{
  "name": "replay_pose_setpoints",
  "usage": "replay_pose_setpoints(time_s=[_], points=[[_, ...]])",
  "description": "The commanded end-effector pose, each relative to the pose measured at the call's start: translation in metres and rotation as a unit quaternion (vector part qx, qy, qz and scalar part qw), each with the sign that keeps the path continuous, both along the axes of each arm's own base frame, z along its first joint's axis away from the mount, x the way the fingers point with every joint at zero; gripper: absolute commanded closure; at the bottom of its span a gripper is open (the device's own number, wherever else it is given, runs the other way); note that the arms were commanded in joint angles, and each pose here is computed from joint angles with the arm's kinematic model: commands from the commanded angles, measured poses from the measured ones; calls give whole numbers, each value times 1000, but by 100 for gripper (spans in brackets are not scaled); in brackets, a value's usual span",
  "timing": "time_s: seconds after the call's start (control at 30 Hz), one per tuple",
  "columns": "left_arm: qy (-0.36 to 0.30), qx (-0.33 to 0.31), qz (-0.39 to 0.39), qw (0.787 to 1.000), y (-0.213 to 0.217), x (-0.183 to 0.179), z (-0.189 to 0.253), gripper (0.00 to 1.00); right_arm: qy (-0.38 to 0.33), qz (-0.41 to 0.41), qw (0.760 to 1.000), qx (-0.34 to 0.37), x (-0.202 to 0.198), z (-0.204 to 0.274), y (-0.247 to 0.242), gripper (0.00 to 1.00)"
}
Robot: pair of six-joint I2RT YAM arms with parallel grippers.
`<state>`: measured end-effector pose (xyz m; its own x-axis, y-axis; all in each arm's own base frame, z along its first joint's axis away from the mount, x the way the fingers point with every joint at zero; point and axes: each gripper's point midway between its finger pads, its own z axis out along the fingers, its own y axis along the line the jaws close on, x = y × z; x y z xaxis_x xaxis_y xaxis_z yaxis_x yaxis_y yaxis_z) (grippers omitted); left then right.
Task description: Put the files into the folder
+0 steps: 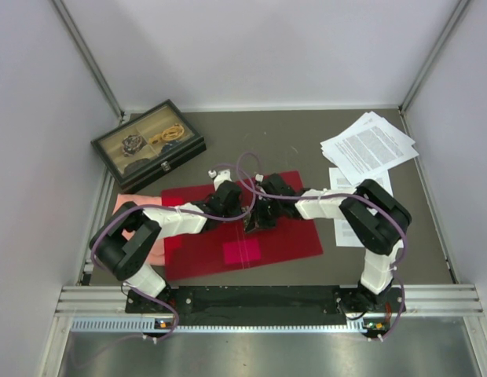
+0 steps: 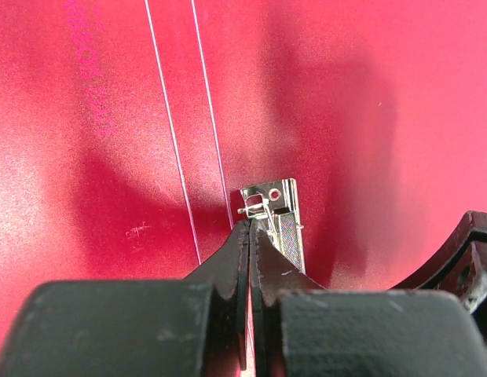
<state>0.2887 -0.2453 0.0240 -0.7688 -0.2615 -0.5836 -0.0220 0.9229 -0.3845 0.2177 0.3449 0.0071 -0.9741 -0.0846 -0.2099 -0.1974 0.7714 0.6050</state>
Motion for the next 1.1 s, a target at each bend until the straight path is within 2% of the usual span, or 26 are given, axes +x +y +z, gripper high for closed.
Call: replay_pose_setpoints(time_s=[0.0, 0.1, 0.13, 0.17, 0.2, 0.27, 0.33, 0.37, 0.47, 0.87, 1.07], points=[[56, 34, -54, 996, 11, -37, -19, 100, 58, -74, 952, -293, -47, -126, -132, 100], [54, 29, -60, 996, 10, -39, -17, 100, 55, -73, 956, -278, -47, -126, -127, 100], [53, 29, -59, 996, 10, -38, -16, 100, 42, -68, 966, -247, -40, -115, -114, 100], [49, 25, -58, 997, 9, -37, -12, 100, 56, -50, 978, -196, -43, -103, -93, 100], [45, 23, -55, 997, 9, -35, -10, 100, 40, -36, 989, -139, -34, -90, -71, 100], [39, 18, -51, 998, 7, -32, -5, 100, 56, -19, 997, -48, -35, -59, -42, 100], [34, 14, -44, 998, 7, -28, -1, 100, 54, -16, 998, 14, -28, -38, -22, 100], [33, 9, -36, 999, 6, -26, 1, 92, 56, -9, 998, 26, -27, -30, -16, 100], [27, 4, -18, 999, 9, -19, 4, 77, 56, 2, 998, 28, -30, -31, -17, 100], [31, 14, -6, 999, 15, -5, -9, 79, 68, 5, 997, 46, -40, -39, -19, 100], [43, 30, 7, 999, 22, -3, -22, 83, 62, 11, 997, 40, -41, -38, -21, 100]])
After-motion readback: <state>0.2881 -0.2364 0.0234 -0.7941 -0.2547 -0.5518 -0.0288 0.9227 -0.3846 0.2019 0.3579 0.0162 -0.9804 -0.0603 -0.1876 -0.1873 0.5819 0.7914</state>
